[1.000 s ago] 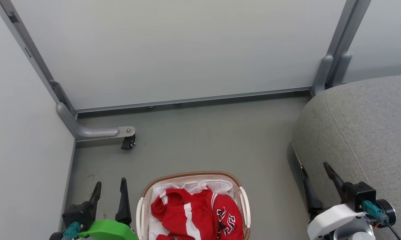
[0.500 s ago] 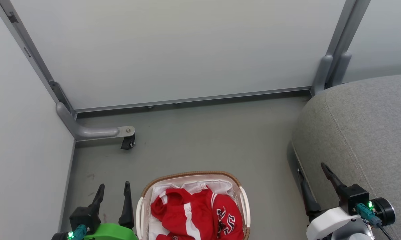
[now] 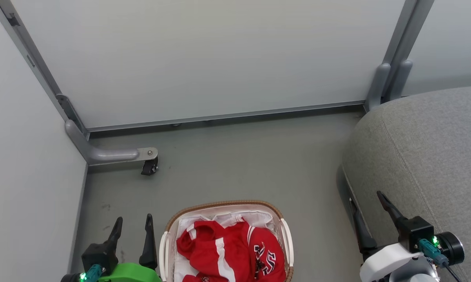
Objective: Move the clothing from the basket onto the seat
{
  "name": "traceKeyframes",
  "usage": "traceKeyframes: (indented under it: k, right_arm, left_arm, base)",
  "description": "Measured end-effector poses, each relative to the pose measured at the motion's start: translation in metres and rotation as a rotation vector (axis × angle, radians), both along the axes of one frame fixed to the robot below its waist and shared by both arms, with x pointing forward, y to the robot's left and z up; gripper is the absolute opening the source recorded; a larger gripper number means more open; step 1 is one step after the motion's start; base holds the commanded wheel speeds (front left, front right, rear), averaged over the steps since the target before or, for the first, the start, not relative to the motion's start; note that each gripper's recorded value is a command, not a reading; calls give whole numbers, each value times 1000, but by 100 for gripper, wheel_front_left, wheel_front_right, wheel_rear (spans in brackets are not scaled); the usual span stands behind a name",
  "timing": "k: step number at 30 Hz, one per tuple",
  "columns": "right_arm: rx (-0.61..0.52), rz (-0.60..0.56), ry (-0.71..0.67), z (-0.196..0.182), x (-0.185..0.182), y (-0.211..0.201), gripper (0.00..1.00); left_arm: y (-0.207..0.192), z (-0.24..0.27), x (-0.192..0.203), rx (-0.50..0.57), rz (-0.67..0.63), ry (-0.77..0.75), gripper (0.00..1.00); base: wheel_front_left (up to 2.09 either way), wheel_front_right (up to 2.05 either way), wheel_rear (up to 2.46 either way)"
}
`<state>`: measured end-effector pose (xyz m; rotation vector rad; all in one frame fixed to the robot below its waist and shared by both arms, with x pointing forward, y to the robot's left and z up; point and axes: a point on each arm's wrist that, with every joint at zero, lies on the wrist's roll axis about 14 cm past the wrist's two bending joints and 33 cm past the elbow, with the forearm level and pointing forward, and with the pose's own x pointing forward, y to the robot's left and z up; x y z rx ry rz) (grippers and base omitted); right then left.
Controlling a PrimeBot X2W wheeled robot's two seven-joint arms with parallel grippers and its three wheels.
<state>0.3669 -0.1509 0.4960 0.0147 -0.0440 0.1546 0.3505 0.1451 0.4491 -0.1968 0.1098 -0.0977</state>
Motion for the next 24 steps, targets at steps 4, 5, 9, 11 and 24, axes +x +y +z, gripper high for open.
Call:
traceKeyframes:
  k: [4,5,9,11,24]
  right_arm:
    - [0,-1,0,0,0,0,100]
    - [0,-1,-4,1,1,0,100]
    - [1,-2,-6,2,2,-1,100]
    - [1,-3,-5,1,2,-1,100]
    - [-15,10,-44,11,41,2,100]
  left_arm:
    - [-1,-1,0,0,-2,3,100]
    - [-1,-1,0,1,-5,4,100]
    - [-4,-4,0,6,-15,12,100]
    - [-5,-5,1,8,-19,16,100]
    - [-18,-27,49,80,-100,72,100]
  base:
    - [0,0,0]
    - [0,0,0]
    - [0,0,0]
    - [0,0,0]
    - [0,0,0]
